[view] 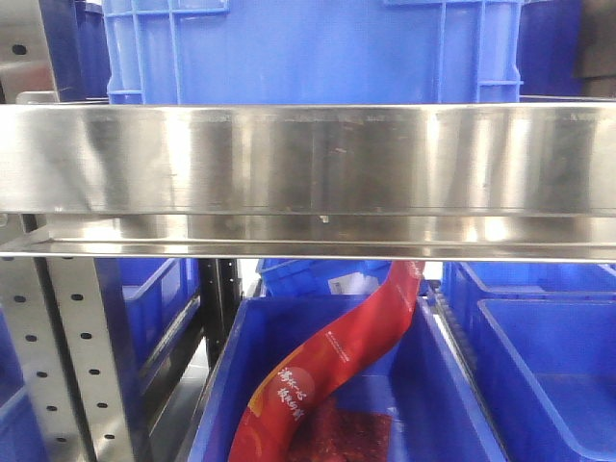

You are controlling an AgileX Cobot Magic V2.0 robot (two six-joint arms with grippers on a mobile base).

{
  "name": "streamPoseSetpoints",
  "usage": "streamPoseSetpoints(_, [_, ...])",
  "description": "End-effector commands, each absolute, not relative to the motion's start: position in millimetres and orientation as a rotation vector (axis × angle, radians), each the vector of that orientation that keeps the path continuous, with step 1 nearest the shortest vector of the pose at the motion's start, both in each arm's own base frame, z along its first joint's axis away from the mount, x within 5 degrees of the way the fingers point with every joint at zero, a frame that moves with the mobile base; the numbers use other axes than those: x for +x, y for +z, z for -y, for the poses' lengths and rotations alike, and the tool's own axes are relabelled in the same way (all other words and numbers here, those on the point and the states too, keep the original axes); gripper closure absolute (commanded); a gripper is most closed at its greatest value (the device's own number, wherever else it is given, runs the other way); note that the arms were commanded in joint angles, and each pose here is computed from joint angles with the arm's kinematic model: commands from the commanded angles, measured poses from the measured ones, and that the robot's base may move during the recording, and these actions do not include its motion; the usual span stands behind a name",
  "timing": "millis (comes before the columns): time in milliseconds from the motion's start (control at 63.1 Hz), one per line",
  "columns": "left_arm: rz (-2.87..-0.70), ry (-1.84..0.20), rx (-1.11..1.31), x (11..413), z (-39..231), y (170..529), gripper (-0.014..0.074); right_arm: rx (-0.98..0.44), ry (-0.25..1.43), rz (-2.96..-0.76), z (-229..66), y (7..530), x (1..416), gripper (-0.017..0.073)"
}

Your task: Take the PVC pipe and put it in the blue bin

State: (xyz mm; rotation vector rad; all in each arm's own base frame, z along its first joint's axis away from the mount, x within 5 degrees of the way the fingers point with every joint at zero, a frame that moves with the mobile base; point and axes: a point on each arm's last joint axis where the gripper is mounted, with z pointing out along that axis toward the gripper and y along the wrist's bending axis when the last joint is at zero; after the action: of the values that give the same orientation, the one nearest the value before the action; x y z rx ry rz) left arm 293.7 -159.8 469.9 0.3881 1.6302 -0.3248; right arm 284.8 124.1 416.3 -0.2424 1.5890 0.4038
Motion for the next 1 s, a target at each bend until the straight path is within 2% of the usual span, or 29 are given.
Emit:
streamPoseSetpoints(0, [-1.688,-0.29,0.376,280,147,478,0.0704,-0.245,0.4,-1.605,-121,424,279,0.0727])
streamPoseSetpoints(127, [-1.753,-0.255,0.32,261,124,487,0.0704,-0.238,0.393,-1.605,-113,434,267,0.0727])
streamPoseSetpoints(365, [-1.641,-0.261,0.211,207,81,525,0.0704,-0.244,0.381,-1.68,-93,454,219,0.0727])
streamPoseSetpoints(491, [-1.601,-0.255,0.208,174,66,524,0.0704,-0.24,0.384,-1.67,-85,453,201,0.0727])
streamPoseSetpoints(618, [-1.583,-0.261,0.215,146,54,503,0.0704,-0.231,0.397,-1.598,-81,438,190,0.0727])
streamPoseSetpoints(745, [-1.584,-0.265,0.24,128,47,461,0.0704,-0.222,0.41,-1.52,-77,413,181,0.0727])
streamPoseSetpoints(983, [-1.631,-0.261,0.268,104,38,396,0.0704,-0.235,0.397,-1.612,-69,360,163,0.0727])
